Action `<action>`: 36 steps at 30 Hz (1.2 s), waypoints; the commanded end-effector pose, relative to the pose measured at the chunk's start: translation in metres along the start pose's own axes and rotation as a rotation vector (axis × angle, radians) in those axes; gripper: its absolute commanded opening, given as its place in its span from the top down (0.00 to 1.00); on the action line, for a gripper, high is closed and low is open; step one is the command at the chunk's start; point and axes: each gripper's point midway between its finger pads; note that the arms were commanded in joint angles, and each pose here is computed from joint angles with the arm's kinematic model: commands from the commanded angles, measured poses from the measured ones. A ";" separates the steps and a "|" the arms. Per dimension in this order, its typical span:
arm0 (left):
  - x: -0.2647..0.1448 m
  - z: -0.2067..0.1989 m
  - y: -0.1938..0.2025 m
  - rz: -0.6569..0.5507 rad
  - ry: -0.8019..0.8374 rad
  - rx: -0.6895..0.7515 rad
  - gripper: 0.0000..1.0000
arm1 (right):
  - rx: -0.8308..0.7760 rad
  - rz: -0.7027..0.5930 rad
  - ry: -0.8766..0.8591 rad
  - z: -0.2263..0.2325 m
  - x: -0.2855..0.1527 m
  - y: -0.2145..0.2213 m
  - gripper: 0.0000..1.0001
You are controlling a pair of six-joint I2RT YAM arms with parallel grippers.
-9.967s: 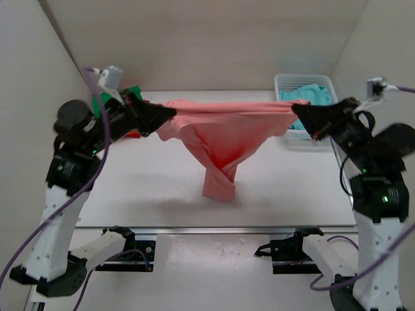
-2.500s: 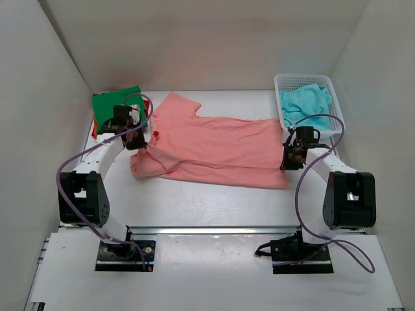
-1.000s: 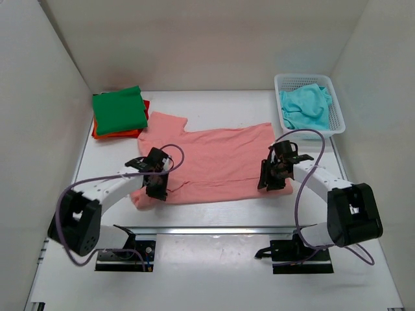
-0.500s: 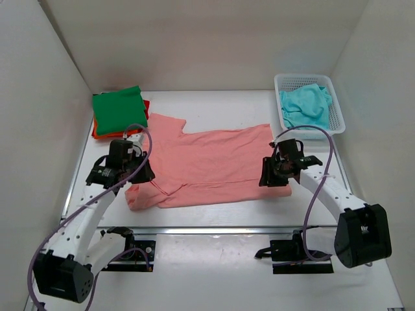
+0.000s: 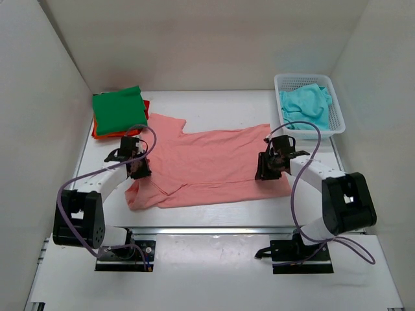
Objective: Fold and stack the t-shirts
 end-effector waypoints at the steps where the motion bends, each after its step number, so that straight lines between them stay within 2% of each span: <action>1: -0.008 0.036 -0.050 -0.156 -0.150 -0.009 0.66 | 0.047 0.031 0.111 -0.028 0.013 0.004 0.70; 5: -0.011 0.051 -0.053 -0.156 -0.204 -0.025 0.63 | 0.140 0.162 0.215 -0.061 0.018 0.036 0.72; 10: -0.022 0.049 -0.063 -0.199 -0.190 -0.051 0.62 | 0.200 0.202 0.272 -0.064 0.011 0.056 0.75; 11: -0.030 0.022 -0.072 -0.232 -0.075 -0.025 0.63 | 0.201 0.202 0.284 -0.061 0.007 0.059 0.74; 15: -0.050 -0.040 -0.100 -0.336 0.190 -0.024 0.64 | 0.262 0.172 0.271 -0.059 0.001 0.062 0.77; 16: -0.050 -0.047 -0.108 -0.364 0.222 -0.029 0.65 | 0.269 0.163 0.268 -0.058 0.000 0.061 0.78; 19: -0.039 -0.073 -0.120 -0.348 0.281 -0.023 0.65 | 0.299 0.129 0.281 -0.058 -0.006 0.059 0.79; 24: 0.024 -0.067 -0.100 -0.143 0.178 0.008 0.65 | 0.345 0.103 0.320 -0.062 -0.015 0.066 0.80; 27: 0.039 -0.049 -0.090 -0.094 0.140 -0.014 0.66 | 0.363 0.095 0.345 -0.070 -0.022 0.071 0.79; 32: 0.041 -0.014 -0.077 -0.040 0.015 0.027 0.65 | 0.392 0.070 0.342 -0.074 -0.028 0.072 0.80; 36: 0.029 0.024 -0.092 -0.040 -0.148 0.067 0.62 | 0.386 0.080 0.352 -0.076 -0.029 0.076 0.81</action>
Point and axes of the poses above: each gripper's point midway between its finger pads, its own x axis out along the fingers, its own z axis along the line the jaws close on, y = z × x, and after that the axes turned 7 degrees about x, right-handed
